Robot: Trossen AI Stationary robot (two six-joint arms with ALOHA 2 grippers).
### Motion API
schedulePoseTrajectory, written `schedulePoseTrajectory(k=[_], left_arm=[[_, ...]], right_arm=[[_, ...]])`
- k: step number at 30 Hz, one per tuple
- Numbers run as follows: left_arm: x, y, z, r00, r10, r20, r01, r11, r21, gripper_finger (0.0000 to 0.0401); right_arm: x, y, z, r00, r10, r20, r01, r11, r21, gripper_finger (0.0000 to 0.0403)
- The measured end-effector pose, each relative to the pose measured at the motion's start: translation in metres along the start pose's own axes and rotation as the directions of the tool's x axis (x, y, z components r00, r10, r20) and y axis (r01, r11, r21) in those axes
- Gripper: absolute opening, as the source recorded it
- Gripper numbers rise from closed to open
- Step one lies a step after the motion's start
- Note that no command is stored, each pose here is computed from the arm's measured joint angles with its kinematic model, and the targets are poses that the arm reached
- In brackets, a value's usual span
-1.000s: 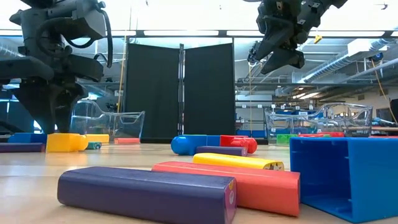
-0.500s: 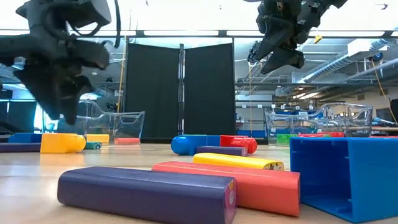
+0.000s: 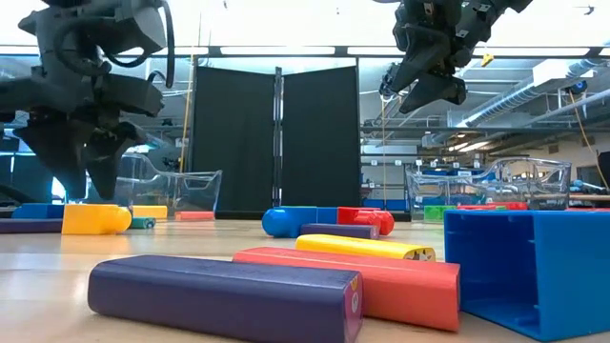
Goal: Sort blocks by size
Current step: Put the yellow 1 stud game piece into the bottom transparent bin
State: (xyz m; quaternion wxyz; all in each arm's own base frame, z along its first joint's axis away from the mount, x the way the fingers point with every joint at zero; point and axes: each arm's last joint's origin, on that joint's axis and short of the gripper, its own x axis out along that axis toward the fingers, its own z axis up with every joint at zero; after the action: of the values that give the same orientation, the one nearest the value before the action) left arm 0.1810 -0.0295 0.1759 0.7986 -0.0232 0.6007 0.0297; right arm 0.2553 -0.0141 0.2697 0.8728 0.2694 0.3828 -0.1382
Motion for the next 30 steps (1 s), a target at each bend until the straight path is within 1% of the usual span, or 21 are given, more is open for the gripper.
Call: schedulePoseTrajectory(k=[7, 12, 15, 18, 21, 23, 30], left_arm=[[0.013, 0.001, -0.009, 1.0, 0.0, 0.004, 0.0, 1.0, 0.019, 0.0243], [0.019, 0.001, -0.009, 0.999, -0.007, 0.049, 0.007, 1.0, 0.015, 0.0243], [0.025, 0.001, -0.012, 0.998, -0.009, 0.065, 0.01, 1.0, -0.014, 0.024], [0.03, 0.002, -0.017, 0.999, -0.005, 0.047, 0.007, 0.999, -0.044, 0.0231], [0.033, 0.003, -0.021, 0.999, -0.001, 0.035, 0.004, 0.997, -0.081, 0.0215], [0.033, 0.003, -0.022, 1.0, 0.0, 0.029, 0.002, 0.996, -0.086, 0.0201], [0.033, 0.003, -0.021, 0.999, -0.003, 0.038, 0.006, 0.996, -0.091, 0.013]], right_arm=[[0.0, 0.0, 0.0, 1.0, 0.0, 0.003, 0.0, 1.0, 0.0, 0.022], [0.0, 0.0, 0.001, 1.0, -0.002, 0.008, 0.002, 1.0, 0.0, 0.022], [0.0, 0.0, 0.001, 1.0, -0.003, 0.011, 0.003, 1.0, 0.0, 0.022], [0.0, 0.0, 0.001, 1.0, -0.001, 0.014, 0.001, 1.0, 0.002, 0.022], [0.0, 0.0, 0.001, 1.0, 0.0, 0.015, 0.0, 1.0, 0.007, 0.022], [0.0, 0.0, 0.001, 1.0, 0.0, 0.015, 0.0, 1.0, 0.007, 0.022], [0.0, 0.0, 0.001, 1.0, 0.0, 0.015, 0.0, 1.0, 0.008, 0.022]])
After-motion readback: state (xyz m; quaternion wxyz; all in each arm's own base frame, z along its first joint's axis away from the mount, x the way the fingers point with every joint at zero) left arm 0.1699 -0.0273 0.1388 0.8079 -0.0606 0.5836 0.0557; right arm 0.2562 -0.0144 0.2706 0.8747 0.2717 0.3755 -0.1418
